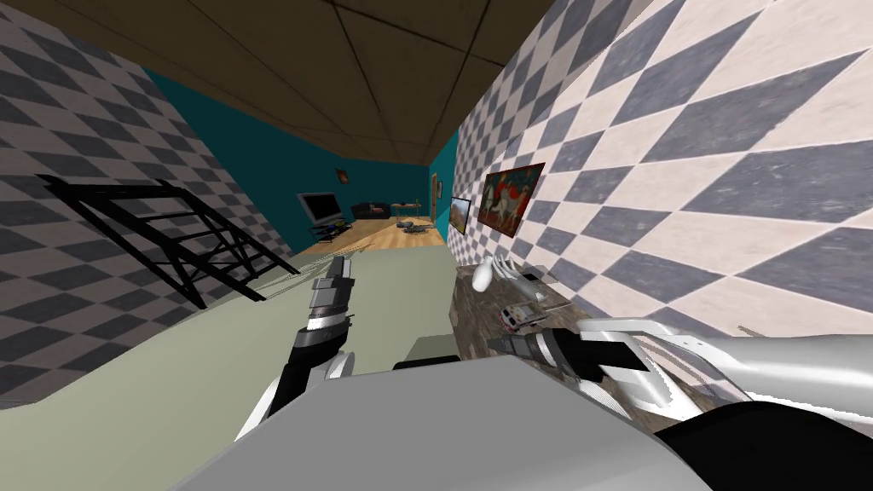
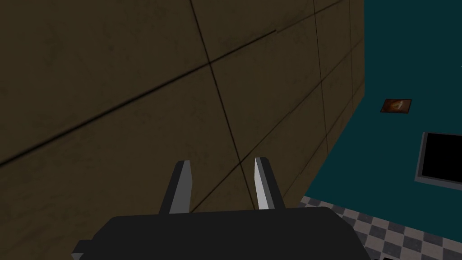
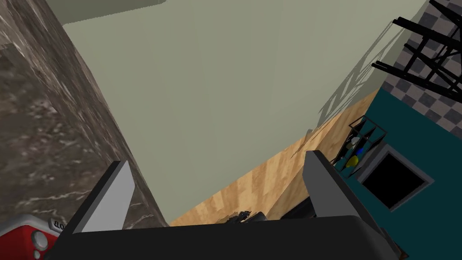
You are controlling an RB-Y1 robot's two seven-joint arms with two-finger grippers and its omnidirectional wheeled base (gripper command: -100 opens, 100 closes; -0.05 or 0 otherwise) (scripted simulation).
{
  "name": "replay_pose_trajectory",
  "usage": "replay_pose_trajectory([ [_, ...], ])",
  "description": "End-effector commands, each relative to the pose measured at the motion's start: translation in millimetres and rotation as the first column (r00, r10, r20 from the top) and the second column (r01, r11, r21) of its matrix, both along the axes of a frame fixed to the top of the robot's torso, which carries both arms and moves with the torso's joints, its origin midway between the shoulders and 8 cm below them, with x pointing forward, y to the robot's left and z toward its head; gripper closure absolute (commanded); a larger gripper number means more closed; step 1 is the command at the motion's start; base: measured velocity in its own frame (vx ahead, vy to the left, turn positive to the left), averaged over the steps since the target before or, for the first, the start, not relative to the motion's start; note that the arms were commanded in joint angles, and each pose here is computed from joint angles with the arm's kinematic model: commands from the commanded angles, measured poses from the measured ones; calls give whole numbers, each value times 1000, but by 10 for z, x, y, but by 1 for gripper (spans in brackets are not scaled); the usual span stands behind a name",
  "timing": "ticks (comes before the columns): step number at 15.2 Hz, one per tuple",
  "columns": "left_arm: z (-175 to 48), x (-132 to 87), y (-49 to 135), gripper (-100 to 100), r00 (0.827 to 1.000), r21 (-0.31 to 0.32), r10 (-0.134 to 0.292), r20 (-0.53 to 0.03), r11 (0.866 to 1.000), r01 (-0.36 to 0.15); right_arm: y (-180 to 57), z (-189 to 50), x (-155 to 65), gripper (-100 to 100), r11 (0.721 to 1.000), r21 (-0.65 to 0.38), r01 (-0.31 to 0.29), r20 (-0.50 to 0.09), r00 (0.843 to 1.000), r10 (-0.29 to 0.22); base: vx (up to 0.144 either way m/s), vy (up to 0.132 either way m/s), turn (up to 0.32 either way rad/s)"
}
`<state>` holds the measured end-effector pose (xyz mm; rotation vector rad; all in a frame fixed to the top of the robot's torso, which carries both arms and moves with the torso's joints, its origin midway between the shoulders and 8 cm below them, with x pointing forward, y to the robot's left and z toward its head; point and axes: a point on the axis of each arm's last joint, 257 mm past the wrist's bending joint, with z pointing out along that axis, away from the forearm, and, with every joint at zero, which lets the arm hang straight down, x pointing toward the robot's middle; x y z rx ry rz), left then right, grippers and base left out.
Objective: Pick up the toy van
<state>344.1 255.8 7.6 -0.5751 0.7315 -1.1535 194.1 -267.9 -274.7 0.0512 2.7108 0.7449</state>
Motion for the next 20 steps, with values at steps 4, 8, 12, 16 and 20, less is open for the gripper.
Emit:
replay_pose_trajectory([
  [4,0,0,0,0,1000,0,0,0,1000,0,-181,-34,-102,-100,998,-61,-9,-36,999,7,-3,-10,100],
  [8,0,0,0,0,1000,0,0,0,1000,0,-365,-54,-196,-100,993,-116,-7,-68,998,-1,-1,-5,22],
  [12,0,0,0,0,1000,0,0,0,1000,0,-548,-53,-272,-100,985,-173,-13,-95,995,-4,-3,-22,144],
  [16,0,0,0,0,1000,0,0,0,1000,0,-855,-24,-395,-100,964,-266,-22,-138,990,-15,3,-19,142],
  [20,0,0,0,0,1000,0,0,0,1000,0,-1102,28,-482,-100,940,-339,-30,-168,985,-29,9,-16,115],
])
